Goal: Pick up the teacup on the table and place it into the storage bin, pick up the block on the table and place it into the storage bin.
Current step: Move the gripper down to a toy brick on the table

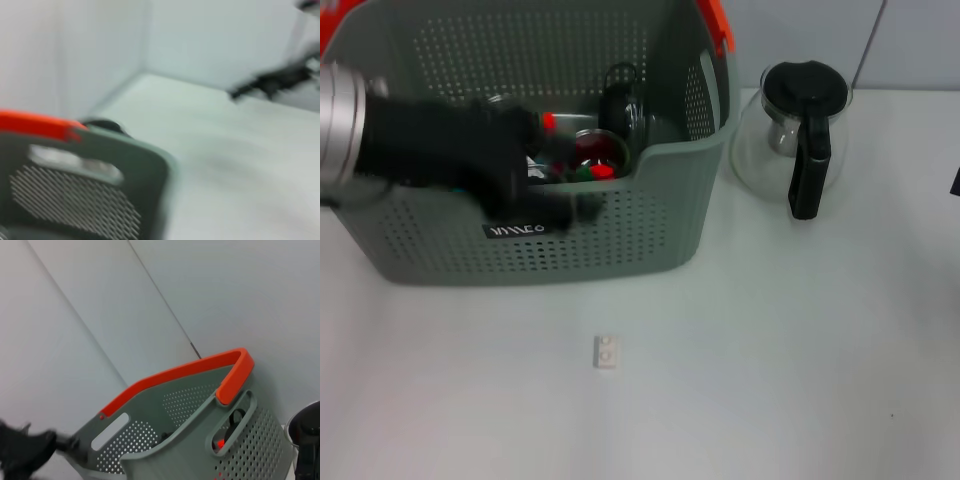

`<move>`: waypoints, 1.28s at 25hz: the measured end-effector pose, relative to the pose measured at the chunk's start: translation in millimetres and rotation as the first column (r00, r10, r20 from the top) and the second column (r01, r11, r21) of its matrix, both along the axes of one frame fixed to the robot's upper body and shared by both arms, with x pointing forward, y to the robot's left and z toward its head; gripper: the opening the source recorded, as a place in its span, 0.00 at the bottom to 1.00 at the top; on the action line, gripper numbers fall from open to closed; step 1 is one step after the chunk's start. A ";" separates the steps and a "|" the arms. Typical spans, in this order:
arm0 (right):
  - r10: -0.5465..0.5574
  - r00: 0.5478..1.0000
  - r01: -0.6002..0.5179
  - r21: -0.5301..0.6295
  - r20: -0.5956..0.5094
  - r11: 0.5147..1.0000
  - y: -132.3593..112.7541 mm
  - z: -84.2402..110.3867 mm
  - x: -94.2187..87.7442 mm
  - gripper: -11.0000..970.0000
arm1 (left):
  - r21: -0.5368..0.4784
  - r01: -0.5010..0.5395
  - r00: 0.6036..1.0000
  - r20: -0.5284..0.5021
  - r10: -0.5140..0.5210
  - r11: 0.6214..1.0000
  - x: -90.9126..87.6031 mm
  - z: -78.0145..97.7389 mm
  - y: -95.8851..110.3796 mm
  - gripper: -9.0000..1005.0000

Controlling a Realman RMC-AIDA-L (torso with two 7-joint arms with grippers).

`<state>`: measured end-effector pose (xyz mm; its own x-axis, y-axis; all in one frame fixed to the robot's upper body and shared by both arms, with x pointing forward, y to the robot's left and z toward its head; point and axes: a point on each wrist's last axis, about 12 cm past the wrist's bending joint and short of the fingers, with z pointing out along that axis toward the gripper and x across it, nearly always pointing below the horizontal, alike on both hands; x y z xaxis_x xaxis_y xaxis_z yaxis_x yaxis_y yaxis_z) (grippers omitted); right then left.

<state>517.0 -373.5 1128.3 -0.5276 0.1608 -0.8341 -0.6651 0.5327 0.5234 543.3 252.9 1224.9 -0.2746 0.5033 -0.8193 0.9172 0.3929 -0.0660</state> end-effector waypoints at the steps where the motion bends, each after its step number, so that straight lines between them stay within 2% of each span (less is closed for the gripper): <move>1: 0.000 1.000 0.000 0.001 0.000 1.000 -0.1 0.1 -0.1 0.85 | 0.011 0.017 1.000 -0.021 -0.017 1.000 -3.3 -1.9 0.2 0.78; 5: 0.000 1.000 0.000 0.000 0.001 1.000 -0.3 0.4 0.0 0.85 | 0.085 0.044 0.995 -0.097 -0.035 0.995 -10.4 -9.9 2.2 0.78; 8: 0.000 1.000 0.000 -0.001 -0.001 1.000 0.0 0.1 0.1 0.85 | 0.179 0.069 0.987 -0.154 -0.041 0.981 -11.1 -18.8 -4.0 0.78; 11: 0.001 1.000 -0.001 -0.002 -0.002 1.000 0.5 -0.2 0.3 0.85 | 0.243 0.101 0.981 -0.183 -0.057 0.965 -8.8 -26.5 -16.1 0.78; 18: 0.001 1.000 -0.001 0.001 -0.004 1.000 1.6 -1.1 0.2 0.85 | 0.315 0.192 0.972 -0.195 -0.134 0.930 -0.7 -42.7 -57.9 0.78; 26: 0.001 1.000 -0.001 0.001 -0.003 1.000 2.0 -1.5 0.2 0.85 | 0.471 0.228 0.969 -0.197 -0.151 0.852 10.7 -71.5 -89.1 0.78; 32: 0.000 1.000 0.000 0.003 -0.004 1.000 2.4 -1.8 0.1 0.85 | 0.560 0.255 0.966 -0.189 -0.179 0.788 11.2 -91.4 -110.4 0.78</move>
